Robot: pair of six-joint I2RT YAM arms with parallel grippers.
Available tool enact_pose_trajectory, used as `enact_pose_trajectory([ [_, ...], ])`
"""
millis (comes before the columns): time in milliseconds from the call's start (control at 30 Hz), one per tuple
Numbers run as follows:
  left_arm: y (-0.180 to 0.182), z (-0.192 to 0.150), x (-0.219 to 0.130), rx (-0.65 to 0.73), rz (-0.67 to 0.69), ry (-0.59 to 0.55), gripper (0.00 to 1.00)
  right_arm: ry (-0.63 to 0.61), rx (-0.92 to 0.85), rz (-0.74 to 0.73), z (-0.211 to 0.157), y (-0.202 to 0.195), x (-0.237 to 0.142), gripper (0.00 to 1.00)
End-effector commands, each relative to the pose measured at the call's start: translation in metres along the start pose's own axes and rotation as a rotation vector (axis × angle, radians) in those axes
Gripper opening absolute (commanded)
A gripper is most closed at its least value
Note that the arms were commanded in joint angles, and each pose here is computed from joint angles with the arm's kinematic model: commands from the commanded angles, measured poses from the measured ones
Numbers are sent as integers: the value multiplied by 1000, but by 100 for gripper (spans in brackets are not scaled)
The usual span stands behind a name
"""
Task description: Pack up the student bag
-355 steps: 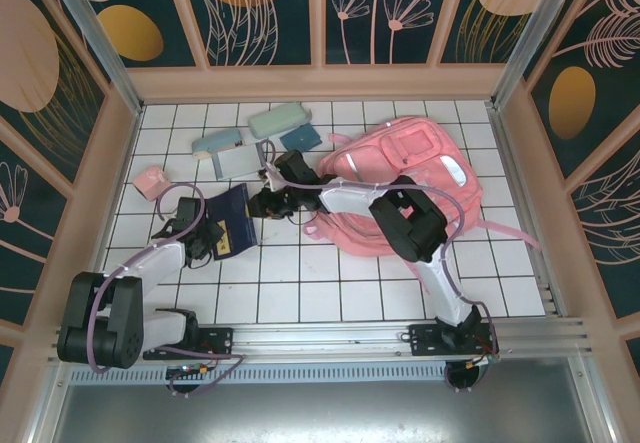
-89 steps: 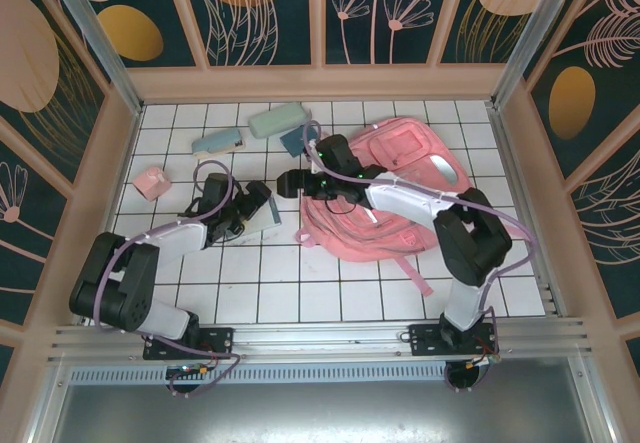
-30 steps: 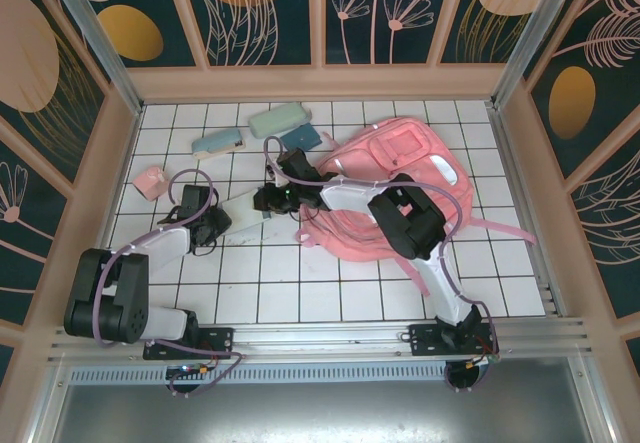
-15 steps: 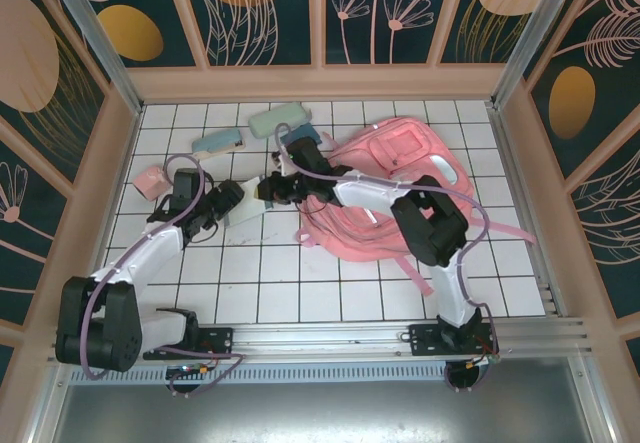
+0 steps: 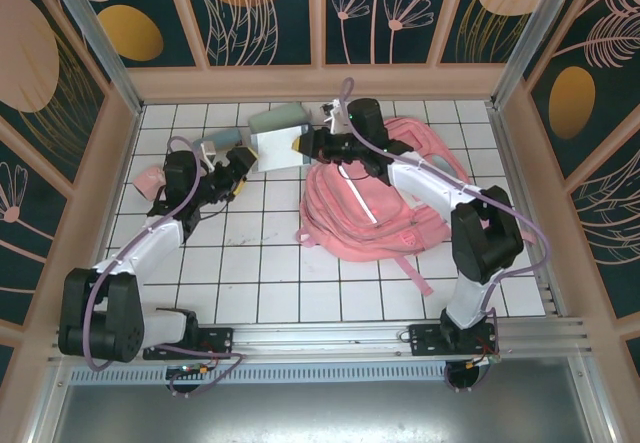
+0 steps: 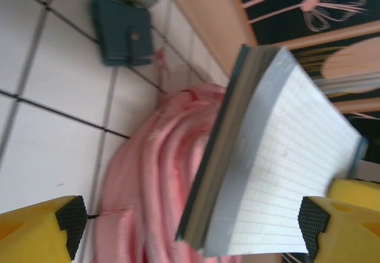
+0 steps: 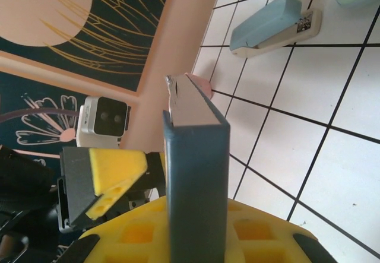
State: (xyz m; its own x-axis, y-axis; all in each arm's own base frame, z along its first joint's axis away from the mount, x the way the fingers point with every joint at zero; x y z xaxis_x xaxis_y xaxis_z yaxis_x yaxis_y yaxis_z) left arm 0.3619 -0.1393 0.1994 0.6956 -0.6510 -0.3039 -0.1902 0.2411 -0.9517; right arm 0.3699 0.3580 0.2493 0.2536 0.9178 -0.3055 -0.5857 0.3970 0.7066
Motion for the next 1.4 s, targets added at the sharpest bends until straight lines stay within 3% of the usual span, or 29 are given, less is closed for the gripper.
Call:
enact_pose_trajectory([
  [0,-37,-9,-3,3,-192,89,92,-18,-40,112,10,29,-14,0],
  [300,-40,-17,-3,-17,-238,150,83,-9,-12,201,5,38,-12,0],
  [633,-49,-20,-9,-8,-265,155,60,38,2,259,-6,40,-2,0],
  [767,-52,-19,-11,-7,-270,145,41,48,9,250,-11,36,0,0],
  [933,-50,-18,-12,-13,-257,128,4,60,8,216,-15,29,1,0],
  [1067,-51,-18,-14,-10,-256,121,0,69,4,160,-19,20,1,17],
  [1133,-52,-18,-15,-8,-256,118,0,70,4,100,-21,10,0,43],
  [1200,-53,-17,-15,-4,-254,113,0,66,1,26,-22,-1,-4,59],
  [1367,-49,-16,-16,-5,-238,101,0,43,-32,-223,-22,-31,-27,71],
])
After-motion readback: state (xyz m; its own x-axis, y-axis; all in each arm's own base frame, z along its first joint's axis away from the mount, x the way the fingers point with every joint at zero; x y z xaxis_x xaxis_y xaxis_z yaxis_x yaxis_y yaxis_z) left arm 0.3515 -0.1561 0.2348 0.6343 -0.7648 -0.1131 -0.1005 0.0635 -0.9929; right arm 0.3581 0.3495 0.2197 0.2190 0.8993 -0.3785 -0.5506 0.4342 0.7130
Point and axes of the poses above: each hand's point on the last joint's axis, 136 mm out from that joint toward the fingers, its own x axis out along the fingers, its own y axis along the line the jaws close on, z = x × y, the point moved 1 cm from there along -x, back along the fingers, and after that the axes turned 13 degrees about -x, right-handed, at the moved point
